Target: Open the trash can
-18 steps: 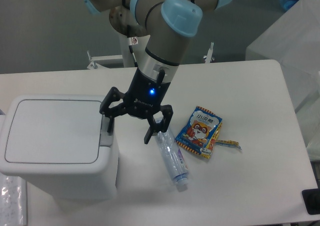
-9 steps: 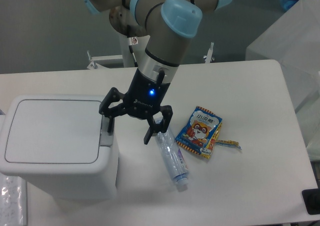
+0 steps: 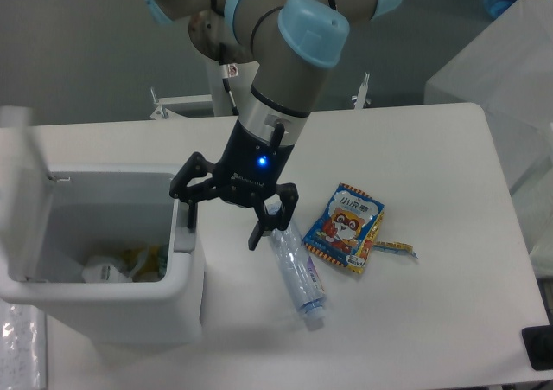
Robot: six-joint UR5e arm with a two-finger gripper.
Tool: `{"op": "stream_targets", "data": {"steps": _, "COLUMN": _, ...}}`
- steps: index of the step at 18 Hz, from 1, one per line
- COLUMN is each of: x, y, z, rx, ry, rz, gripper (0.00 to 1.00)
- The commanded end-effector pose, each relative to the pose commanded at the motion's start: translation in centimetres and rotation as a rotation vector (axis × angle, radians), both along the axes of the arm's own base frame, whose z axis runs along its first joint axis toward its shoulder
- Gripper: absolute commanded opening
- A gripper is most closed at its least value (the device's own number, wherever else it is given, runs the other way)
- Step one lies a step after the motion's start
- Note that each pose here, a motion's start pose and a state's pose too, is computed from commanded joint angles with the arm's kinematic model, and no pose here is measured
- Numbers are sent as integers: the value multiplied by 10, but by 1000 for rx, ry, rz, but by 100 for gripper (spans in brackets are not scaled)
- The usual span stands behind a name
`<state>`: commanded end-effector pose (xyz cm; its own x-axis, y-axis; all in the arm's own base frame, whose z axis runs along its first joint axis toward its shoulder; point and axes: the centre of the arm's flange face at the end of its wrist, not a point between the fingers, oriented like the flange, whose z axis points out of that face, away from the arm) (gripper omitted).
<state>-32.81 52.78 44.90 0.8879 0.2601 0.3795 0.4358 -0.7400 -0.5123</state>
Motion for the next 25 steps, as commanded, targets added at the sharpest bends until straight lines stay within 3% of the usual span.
{"op": "stream_targets", "data": {"steps": 6, "x": -8, "y": 2, "z": 24, "rx": 34, "ry": 33, "rz": 6, "gripper": 100}}
{"op": "stream_targets", "data": {"steps": 10, "x": -48, "y": -13, "z": 48, "rx": 66, "ry": 89, "rz": 51, "gripper": 100}}
{"op": "stream_targets", "data": {"steps": 17, "x": -141, "y": -71, "z": 18, "rx": 42, "ry": 171, "rz": 76, "gripper": 100}}
{"op": "stream_targets", "data": {"steps": 20, "x": -175, "y": -97, "z": -4, "rx": 14, "ry": 242, "rz": 26, "gripper": 100}}
{"op": "stream_targets", "data": {"steps": 25, "x": -201, "y": -107, "z": -40, "rx": -127, "ry": 339, "rz": -49, "gripper": 100}}
